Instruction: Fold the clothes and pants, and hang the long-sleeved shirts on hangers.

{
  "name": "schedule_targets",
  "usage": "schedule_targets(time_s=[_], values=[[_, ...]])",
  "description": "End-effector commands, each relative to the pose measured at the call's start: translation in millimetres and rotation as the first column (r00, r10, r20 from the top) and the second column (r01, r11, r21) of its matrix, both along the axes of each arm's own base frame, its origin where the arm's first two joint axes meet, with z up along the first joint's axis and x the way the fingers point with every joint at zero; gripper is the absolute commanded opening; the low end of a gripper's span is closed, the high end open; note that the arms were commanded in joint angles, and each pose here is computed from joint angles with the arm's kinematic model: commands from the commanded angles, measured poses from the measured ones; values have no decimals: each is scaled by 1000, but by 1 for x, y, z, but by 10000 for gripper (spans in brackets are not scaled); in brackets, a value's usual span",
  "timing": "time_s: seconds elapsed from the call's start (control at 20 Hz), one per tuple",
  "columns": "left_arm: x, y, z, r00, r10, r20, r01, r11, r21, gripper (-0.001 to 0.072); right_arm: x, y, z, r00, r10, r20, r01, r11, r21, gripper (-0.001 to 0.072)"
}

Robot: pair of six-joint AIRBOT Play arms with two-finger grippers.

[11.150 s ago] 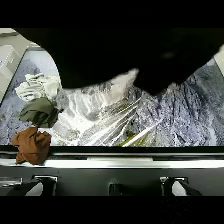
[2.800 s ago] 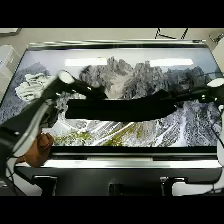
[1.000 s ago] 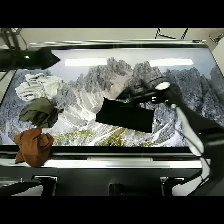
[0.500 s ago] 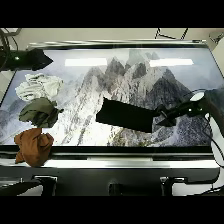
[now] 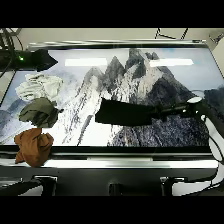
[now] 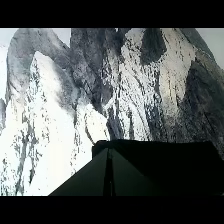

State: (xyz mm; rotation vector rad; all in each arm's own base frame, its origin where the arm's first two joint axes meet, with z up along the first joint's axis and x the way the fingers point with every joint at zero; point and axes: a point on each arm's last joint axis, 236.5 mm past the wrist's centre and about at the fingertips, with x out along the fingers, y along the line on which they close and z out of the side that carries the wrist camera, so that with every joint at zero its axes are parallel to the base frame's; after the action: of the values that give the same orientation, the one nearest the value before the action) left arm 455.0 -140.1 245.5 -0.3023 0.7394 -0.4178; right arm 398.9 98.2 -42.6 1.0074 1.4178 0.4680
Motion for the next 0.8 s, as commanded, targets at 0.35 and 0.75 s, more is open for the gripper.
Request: schedule_targets(time_s=[0.35, 0.75], values=[[2, -1, 0, 999, 30, -18, -30, 999, -35, 19, 89, -257, 180, 821, -392, 416, 501, 843, -195, 38], [2, -1, 0, 998, 50, -37, -53, 997, -58, 19, -63, -452, 100, 636, -759, 140, 744, 556, -371, 38]])
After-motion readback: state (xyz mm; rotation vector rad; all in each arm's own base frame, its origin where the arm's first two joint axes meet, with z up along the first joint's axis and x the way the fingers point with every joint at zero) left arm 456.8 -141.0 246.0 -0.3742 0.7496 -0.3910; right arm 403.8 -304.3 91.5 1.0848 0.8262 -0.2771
